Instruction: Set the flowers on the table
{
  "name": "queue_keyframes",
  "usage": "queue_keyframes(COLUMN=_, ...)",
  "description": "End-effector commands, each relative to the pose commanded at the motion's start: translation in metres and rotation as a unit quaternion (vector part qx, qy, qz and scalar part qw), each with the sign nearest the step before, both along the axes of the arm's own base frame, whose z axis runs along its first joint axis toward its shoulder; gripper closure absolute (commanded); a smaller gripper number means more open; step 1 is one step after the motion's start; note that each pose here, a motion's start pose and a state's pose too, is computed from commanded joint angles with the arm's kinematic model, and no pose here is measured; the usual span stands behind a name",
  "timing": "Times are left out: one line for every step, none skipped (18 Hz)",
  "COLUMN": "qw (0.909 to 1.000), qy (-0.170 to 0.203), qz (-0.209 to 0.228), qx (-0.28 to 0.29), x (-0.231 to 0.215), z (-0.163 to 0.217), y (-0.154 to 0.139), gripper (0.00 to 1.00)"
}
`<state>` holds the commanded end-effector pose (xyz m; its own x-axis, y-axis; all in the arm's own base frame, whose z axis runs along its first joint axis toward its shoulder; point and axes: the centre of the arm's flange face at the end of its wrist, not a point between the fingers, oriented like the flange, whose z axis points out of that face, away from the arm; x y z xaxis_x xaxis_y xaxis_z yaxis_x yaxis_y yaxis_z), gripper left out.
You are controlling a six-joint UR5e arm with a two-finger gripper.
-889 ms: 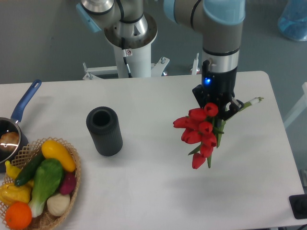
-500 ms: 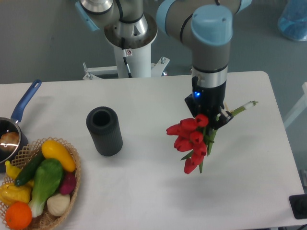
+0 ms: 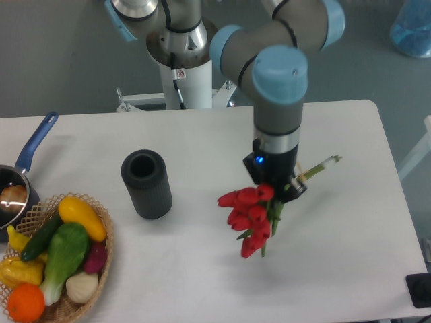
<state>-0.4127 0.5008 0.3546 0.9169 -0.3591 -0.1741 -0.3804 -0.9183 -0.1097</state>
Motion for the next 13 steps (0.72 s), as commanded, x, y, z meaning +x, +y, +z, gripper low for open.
queue_keyframes(qw=1.0, qy=0.004, qz=-0.002, qx=0.003, x=0.002, z=-0.003, y=0.0, gripper=0.93)
queue_keyframes(qw=0.9999, qy=0.009, qz=-0.002, qx=0.006, x=0.003, z=-0.006, y=-0.001, gripper=0.92)
queue_keyframes(qw=0.9999, qy=0.01, qz=-0.002, qx=0.007, x=0.004, z=-0.01, y=-0.002, gripper=0.87)
queue_keyframes(qw=1.0, qy=0.007, qz=-0.002, qx=0.006, x=0.006, z=-0.015, y=-0.002, gripper=0.84)
queue_keyframes(qw=1.0, qy=0.003, qz=-0.002, qx=0.002, x=0.007, z=-0.02, y=-0.004, gripper=0.76)
queue_keyframes(qw=1.0, qy=-0.001, qz=-0.002, qx=-0.001, x=0.009, z=-0.025, y=-0.006, gripper=0.66)
queue_keyframes(qw=0.9999, qy=-0.009, qz=-0.003, qx=-0.006, x=0.014, z=-0.034, y=-0.009, gripper=0.55)
queue_keyframes(qw=0.9998, qy=-0.013, qz=-0.006, qx=-0.01, x=0.017, z=-0.039, y=-0.011, gripper=0.44)
queue_keyframes(qw=0.9997, qy=-0.019, qz=-0.006, qx=-0.014, x=0.019, z=-0.045, y=-0.015, gripper=0.16)
queue_keyframes(qw=0.9996, qy=-0.022, qz=-0.006, qx=-0.018, x=0.022, z=-0.05, y=-0.017, gripper=0.0)
queue_keyframes(qw=0.9996, qy=-0.022, qz=-0.005, qx=-0.017, x=0.023, z=-0.05, y=-0.018, gripper=0.0)
queue_keyframes(qw=0.9996, qy=-0.022, qz=-0.005, qx=-0.017, x=0.022, z=-0.05, y=-0.018, gripper=0.0)
queue_keyframes(qw=0.9996, qy=-0.021, qz=-0.005, qx=-0.017, x=0.022, z=-0.05, y=-0.018, gripper=0.0)
